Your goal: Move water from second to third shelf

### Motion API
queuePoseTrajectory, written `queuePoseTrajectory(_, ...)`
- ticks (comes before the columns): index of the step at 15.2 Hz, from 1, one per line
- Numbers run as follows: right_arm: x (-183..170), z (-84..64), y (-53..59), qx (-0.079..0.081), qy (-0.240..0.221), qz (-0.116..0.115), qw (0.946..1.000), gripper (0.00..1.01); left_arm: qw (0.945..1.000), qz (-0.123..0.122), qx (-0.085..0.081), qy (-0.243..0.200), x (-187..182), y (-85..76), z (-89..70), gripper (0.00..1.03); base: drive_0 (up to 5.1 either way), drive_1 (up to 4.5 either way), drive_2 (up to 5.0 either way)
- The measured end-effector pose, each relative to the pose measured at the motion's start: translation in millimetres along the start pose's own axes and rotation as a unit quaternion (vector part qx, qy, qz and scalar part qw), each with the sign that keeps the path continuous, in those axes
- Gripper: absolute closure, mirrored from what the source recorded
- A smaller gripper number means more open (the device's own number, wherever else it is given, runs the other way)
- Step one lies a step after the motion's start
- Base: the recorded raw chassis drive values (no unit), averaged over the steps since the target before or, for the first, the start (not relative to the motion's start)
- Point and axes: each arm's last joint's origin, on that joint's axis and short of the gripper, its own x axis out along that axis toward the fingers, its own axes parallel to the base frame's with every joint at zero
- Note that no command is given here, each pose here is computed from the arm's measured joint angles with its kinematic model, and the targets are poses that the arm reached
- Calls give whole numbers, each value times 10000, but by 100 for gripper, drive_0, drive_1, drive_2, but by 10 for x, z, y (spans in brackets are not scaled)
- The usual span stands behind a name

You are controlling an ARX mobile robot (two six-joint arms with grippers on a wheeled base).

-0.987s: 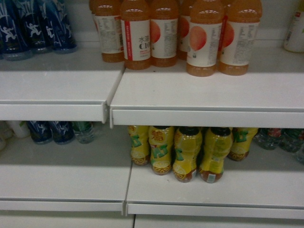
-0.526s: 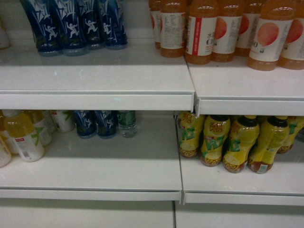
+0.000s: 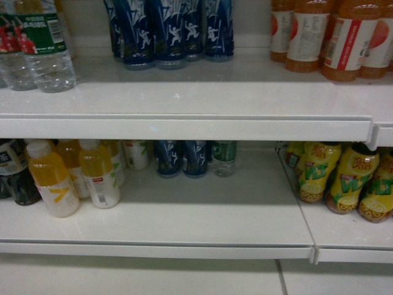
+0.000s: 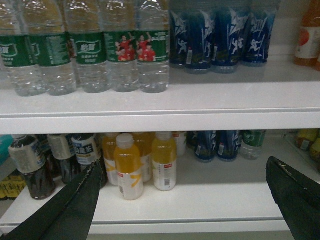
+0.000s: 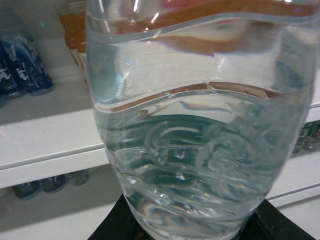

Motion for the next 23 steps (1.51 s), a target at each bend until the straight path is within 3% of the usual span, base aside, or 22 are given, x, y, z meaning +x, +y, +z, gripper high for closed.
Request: queuePoseTrajectory(23,0,-3,0,-8,14,8,10000,65,10000,-2,0,-4,0,0,1,5,-498,247,247)
